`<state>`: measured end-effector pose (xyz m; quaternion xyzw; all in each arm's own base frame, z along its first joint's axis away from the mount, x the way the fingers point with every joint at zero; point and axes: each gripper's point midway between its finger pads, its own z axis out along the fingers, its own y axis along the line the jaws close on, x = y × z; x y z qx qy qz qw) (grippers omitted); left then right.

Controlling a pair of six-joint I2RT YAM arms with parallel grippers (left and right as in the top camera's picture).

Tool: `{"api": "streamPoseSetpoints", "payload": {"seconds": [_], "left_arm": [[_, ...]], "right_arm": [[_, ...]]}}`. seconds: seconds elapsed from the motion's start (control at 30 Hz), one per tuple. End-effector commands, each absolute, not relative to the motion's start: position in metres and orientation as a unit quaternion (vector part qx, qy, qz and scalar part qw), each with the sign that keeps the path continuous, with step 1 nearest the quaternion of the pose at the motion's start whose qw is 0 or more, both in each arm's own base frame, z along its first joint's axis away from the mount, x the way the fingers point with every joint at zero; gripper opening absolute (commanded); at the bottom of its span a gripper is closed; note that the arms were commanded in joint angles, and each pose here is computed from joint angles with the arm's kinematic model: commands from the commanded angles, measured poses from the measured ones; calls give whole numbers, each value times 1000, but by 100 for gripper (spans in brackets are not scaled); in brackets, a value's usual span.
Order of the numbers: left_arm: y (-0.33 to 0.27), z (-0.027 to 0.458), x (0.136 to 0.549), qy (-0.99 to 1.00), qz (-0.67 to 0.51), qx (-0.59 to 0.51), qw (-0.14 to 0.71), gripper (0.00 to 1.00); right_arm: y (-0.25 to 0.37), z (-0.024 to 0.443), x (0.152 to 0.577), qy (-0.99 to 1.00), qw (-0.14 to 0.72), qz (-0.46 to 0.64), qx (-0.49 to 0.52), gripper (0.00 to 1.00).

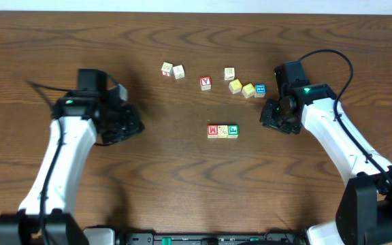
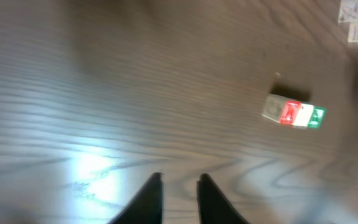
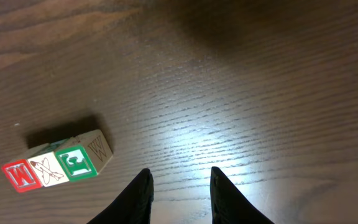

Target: Lift 3 blocks

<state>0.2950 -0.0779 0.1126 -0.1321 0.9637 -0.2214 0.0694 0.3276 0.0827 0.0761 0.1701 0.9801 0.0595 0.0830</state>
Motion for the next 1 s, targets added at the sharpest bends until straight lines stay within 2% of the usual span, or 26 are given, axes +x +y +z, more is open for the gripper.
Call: {"api": "streamPoseSetpoints", "payload": {"seconds": [0.0,0.07,0.13,0.17,0.2,0.27,0.3,0.37,0.53,0.67,0.8,0.97], "left_arm": [[-102,99,288,966,-240,-90,33,10],[-116,90,283,967,-243,-72,13,8],[-131,84,279,966,-251,-54,-4,8],[-138,81,277,966,-253,-44,-11,8],[-145,77,275,967,-253,-33,-16,8],[-156,73,271,967,-252,-15,-23,8],[-160,72,269,968,-251,-8,-24,8],[-166,74,269,967,-252,5,-18,7],[-169,89,276,965,-261,16,19,7],[-156,116,284,965,-252,14,77,7],[-136,146,284,962,-236,0,134,7],[-102,170,279,962,-203,-41,179,7]], "right_arm": [[82,77,329,978,91,56,177,27],[82,77,331,978,94,56,177,27],[82,78,331,978,95,56,176,36],[82,78,331,979,95,56,173,35],[82,77,331,981,95,55,162,27],[82,77,330,984,95,53,142,18],[82,77,329,984,93,52,141,9],[80,77,327,985,91,46,138,4],[59,72,329,985,107,-7,138,14],[51,64,322,984,86,10,156,9],[48,60,319,984,66,63,151,8],[60,73,323,970,58,206,117,4]]}}
